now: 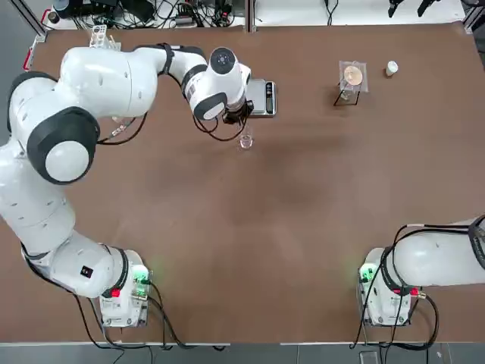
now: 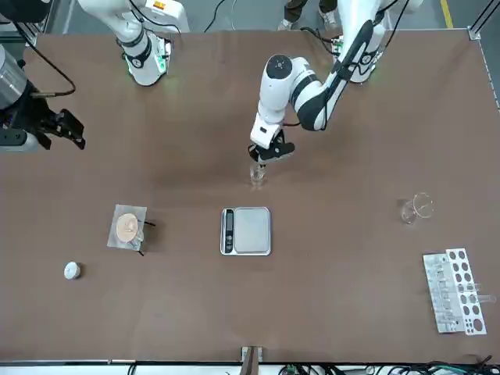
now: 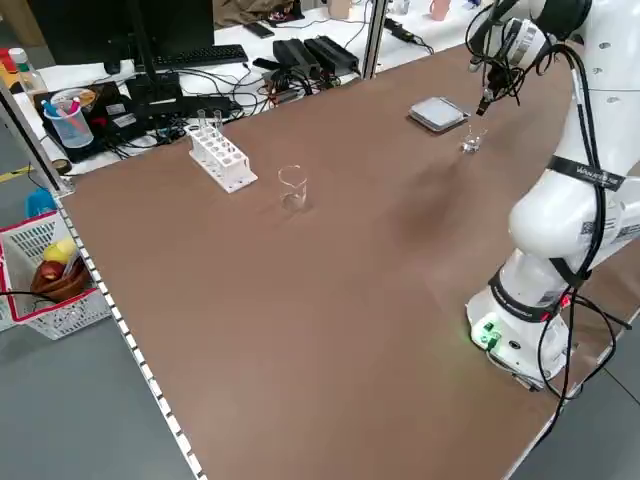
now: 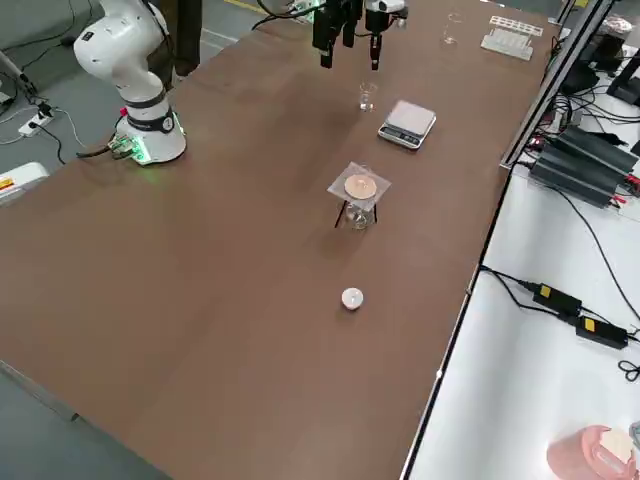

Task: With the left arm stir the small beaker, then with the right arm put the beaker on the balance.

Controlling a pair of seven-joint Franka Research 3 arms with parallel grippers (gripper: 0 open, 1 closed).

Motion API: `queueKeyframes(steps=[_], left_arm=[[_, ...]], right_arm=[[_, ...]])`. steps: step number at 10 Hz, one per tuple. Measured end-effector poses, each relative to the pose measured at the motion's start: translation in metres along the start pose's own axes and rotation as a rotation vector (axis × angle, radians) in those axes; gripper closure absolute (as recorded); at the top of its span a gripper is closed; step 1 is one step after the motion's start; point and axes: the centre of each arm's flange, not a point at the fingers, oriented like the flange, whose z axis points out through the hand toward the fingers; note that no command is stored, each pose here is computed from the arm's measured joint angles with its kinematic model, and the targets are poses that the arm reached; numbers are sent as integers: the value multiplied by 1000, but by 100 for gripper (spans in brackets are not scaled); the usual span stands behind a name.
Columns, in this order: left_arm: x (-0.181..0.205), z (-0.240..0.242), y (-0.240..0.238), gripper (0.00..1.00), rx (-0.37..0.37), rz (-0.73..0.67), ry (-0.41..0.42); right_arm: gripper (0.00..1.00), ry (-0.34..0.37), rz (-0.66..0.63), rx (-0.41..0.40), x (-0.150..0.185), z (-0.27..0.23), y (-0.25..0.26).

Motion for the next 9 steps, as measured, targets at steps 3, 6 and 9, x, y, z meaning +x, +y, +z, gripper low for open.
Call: queueKeyframes(steps=[3, 6, 9], left_arm=[[4, 0, 11, 92, 17, -22, -7], [-9, 2, 17, 92, 26, -31, -15], [-18, 4, 17, 92, 57, -22, -20]], right_arm=[[0, 0, 0, 0, 0, 0, 0], [0, 0, 0, 0, 0, 0, 0], [0, 0, 0, 0, 0, 0, 0]])
